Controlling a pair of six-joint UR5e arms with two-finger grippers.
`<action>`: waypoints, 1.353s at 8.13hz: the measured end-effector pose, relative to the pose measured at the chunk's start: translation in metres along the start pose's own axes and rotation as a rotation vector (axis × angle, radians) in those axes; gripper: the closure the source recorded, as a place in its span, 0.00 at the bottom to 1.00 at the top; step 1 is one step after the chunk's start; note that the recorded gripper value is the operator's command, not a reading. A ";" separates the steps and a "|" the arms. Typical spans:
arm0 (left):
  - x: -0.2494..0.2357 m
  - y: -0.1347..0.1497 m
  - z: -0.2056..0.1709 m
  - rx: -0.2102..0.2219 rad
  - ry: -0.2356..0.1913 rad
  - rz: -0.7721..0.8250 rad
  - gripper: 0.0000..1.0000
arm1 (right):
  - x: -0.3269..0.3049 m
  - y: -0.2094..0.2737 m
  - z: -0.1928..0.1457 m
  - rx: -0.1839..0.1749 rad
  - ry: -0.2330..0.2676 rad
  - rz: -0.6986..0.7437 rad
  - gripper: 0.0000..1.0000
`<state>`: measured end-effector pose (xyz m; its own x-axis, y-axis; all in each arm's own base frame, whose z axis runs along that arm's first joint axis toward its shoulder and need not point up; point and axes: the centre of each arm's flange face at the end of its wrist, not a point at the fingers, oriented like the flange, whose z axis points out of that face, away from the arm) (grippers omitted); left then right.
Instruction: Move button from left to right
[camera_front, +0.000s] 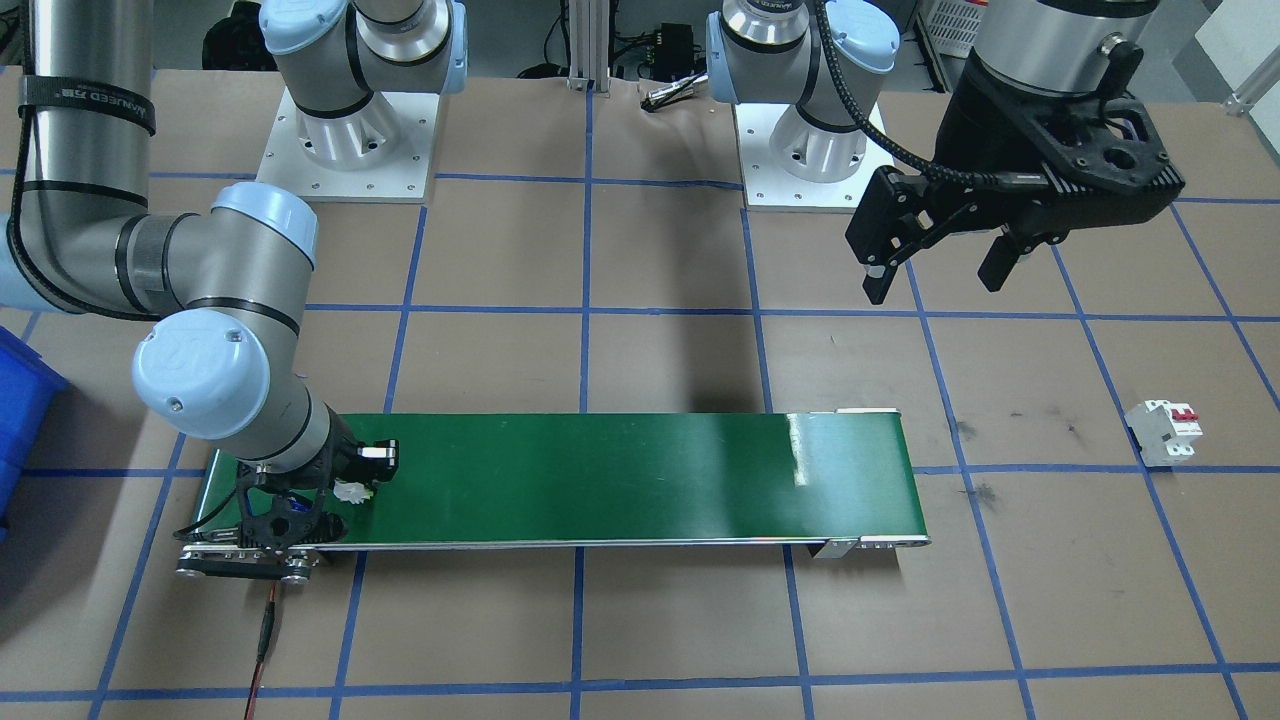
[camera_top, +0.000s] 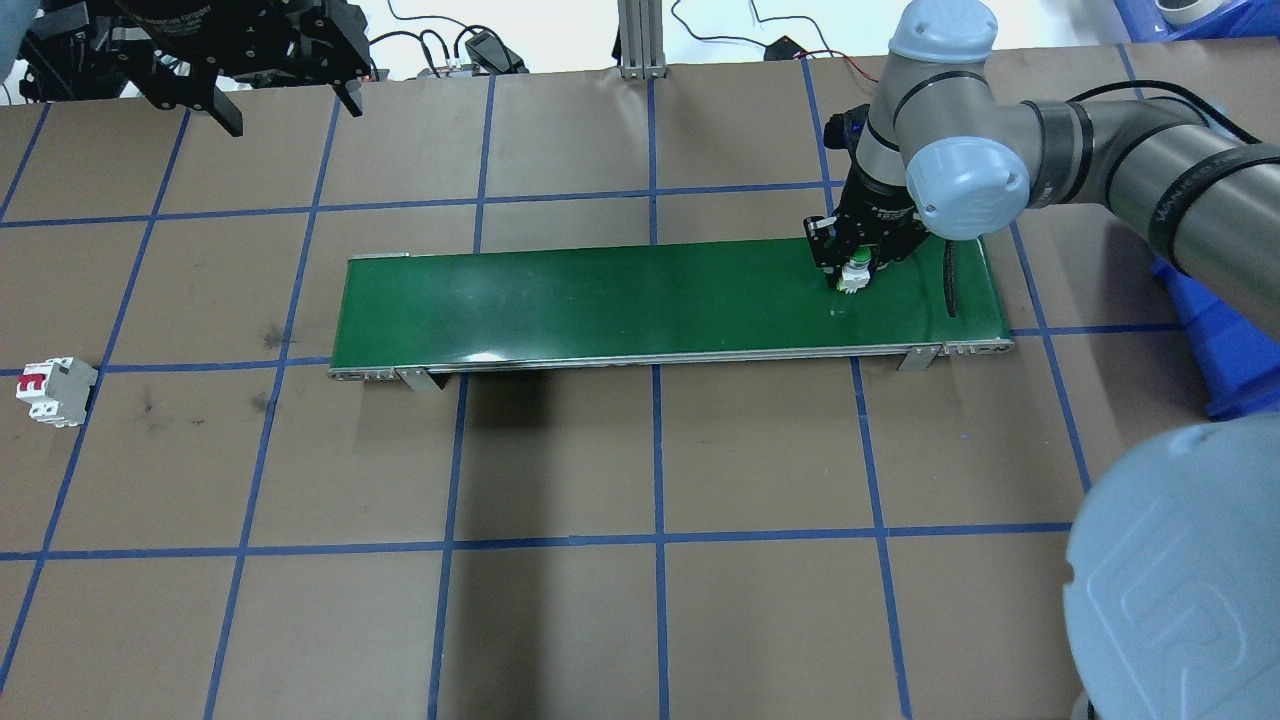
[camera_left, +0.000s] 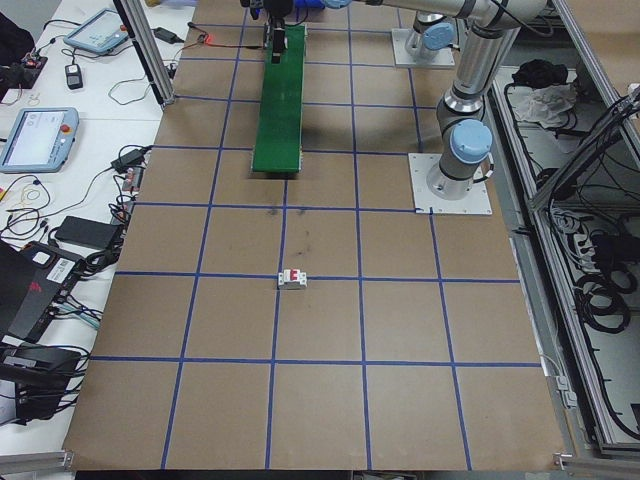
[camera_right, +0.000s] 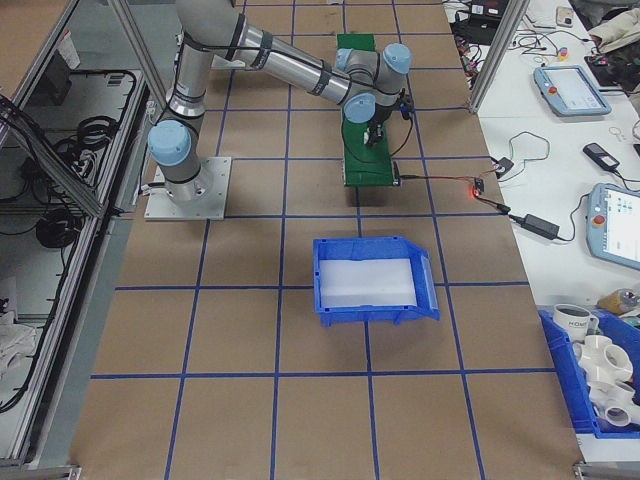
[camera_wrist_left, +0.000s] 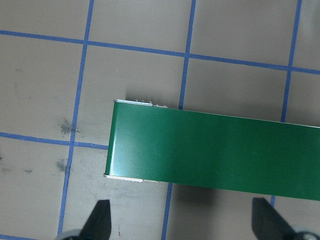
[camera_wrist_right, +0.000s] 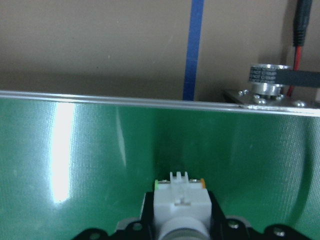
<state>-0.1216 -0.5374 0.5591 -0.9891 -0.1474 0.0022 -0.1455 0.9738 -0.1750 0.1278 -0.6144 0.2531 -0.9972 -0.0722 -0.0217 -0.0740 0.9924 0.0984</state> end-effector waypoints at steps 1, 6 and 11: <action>0.000 0.000 0.000 0.000 0.000 0.000 0.00 | 0.002 -0.001 -0.005 0.008 0.015 -0.003 1.00; 0.000 0.000 0.000 0.000 0.000 0.001 0.00 | 0.084 0.018 -0.092 0.004 0.020 -0.110 1.00; -0.002 0.000 -0.001 0.002 0.001 -0.001 0.00 | 0.328 0.083 -0.138 0.052 0.043 -0.031 1.00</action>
<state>-0.1201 -0.5366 0.5605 -0.9889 -0.1486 0.0034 -0.1469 0.9731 -0.1773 -0.2073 -0.5695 0.3914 -0.9942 -0.1058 0.0188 -0.1048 0.9934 0.0469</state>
